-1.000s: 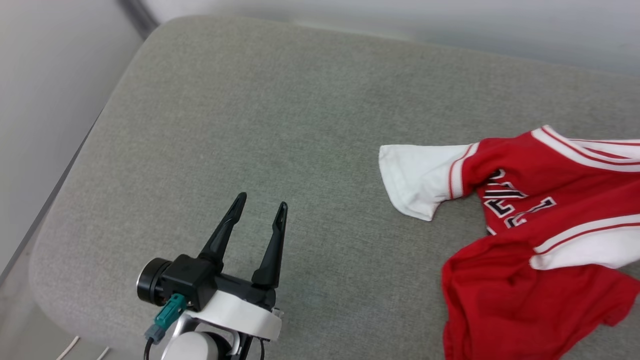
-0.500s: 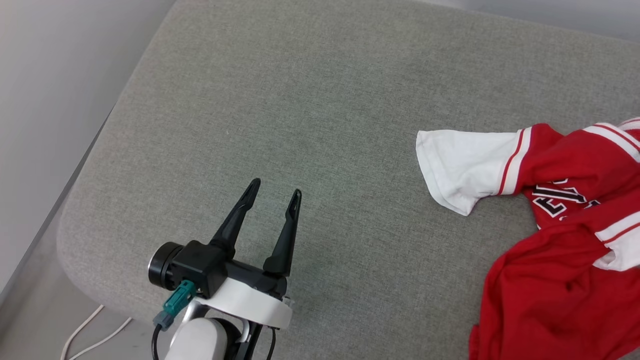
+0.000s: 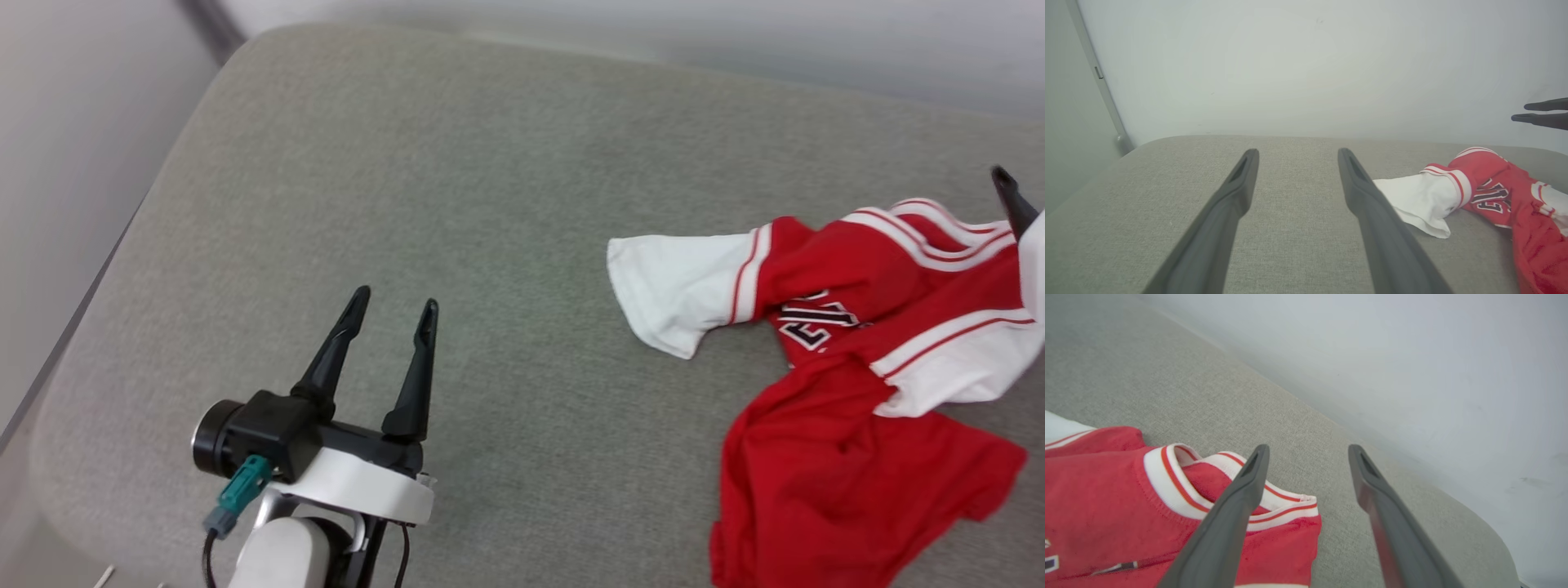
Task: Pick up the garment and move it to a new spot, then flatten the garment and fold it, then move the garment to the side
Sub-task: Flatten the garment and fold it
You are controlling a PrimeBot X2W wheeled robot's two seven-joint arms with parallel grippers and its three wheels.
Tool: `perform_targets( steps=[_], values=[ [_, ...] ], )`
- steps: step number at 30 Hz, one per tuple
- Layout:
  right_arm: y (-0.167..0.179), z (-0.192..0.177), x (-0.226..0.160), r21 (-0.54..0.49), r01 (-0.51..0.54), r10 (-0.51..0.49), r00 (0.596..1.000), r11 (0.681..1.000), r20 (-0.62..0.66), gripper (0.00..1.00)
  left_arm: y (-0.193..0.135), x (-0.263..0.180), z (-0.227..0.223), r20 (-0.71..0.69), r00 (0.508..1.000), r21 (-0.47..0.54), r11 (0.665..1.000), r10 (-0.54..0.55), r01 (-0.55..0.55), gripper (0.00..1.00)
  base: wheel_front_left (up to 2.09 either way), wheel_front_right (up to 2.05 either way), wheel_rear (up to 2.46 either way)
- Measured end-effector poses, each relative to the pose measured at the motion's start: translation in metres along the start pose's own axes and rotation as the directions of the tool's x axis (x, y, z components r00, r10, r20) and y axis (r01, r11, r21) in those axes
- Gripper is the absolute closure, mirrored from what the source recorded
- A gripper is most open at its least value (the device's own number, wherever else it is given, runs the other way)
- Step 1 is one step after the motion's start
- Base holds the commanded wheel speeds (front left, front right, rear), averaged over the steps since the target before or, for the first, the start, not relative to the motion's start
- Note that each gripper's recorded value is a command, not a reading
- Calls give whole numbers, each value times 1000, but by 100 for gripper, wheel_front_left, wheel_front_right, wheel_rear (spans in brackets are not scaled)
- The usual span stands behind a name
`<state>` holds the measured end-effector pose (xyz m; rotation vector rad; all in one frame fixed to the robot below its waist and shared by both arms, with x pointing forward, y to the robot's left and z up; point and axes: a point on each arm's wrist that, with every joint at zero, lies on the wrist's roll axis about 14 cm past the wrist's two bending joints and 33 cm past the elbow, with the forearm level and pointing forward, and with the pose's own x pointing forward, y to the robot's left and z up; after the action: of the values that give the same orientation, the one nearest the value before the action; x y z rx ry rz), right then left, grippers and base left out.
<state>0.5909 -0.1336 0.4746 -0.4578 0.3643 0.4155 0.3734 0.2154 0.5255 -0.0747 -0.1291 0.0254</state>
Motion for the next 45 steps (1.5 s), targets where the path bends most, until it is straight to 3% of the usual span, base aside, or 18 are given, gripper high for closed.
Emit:
perform_targets(
  steps=[5, 13, 19, 24, 30, 36, 39, 42, 45],
  values=[
    [-10, 35, -37, 126, 30, -56, 976, 992, 211, 0, -5, 3, 14, 51, 999, -17, 1000, -17, 18, 0, 0, 0, 0],
    [-17, 36, -113, 311, 74, -203, 890, 947, 409, 0, -22, 16, 32, 120, 990, -39, 996, -74, 79, 0, 0, 0, 0],
    [-10, 2, -163, 468, 116, -333, 848, 876, 413, 0, -40, 26, 37, 142, 981, -52, 989, -131, 139, 0, 0, 0, 0],
    [-6, -13, -192, 557, 149, -428, 805, 817, 411, 0, -55, 27, 9, 58, 978, -48, 978, -198, 201, 0, 0, 0, 0],
    [-14, -25, -205, 581, 199, -482, 786, 790, 387, 0, -82, 51, -13, -65, 944, -44, 946, -325, 322, 0, 0, 0, 0],
    [-26, -41, -207, 590, 250, -518, 784, 768, 342, 0, -116, 94, -34, -300, 840, -92, 890, -452, 446, 0, 0, 0, 0],
    [-28, -48, -204, 591, 263, -523, 789, 762, 323, 0, -120, 106, -60, -500, 732, -53, 860, -463, 507, 0, 0, 0, 0],
    [-28, -56, -202, 593, 277, -527, 794, 756, 302, 0, -119, 106, -89, -678, 595, -49, 834, -431, 549, 0, 0, 0, 0],
    [-27, -66, -200, 596, 291, -532, 800, 748, 277, 0, -117, 117, -100, -750, 531, -31, 823, -394, 567, 0, 0, 0, 0]
  ],
)
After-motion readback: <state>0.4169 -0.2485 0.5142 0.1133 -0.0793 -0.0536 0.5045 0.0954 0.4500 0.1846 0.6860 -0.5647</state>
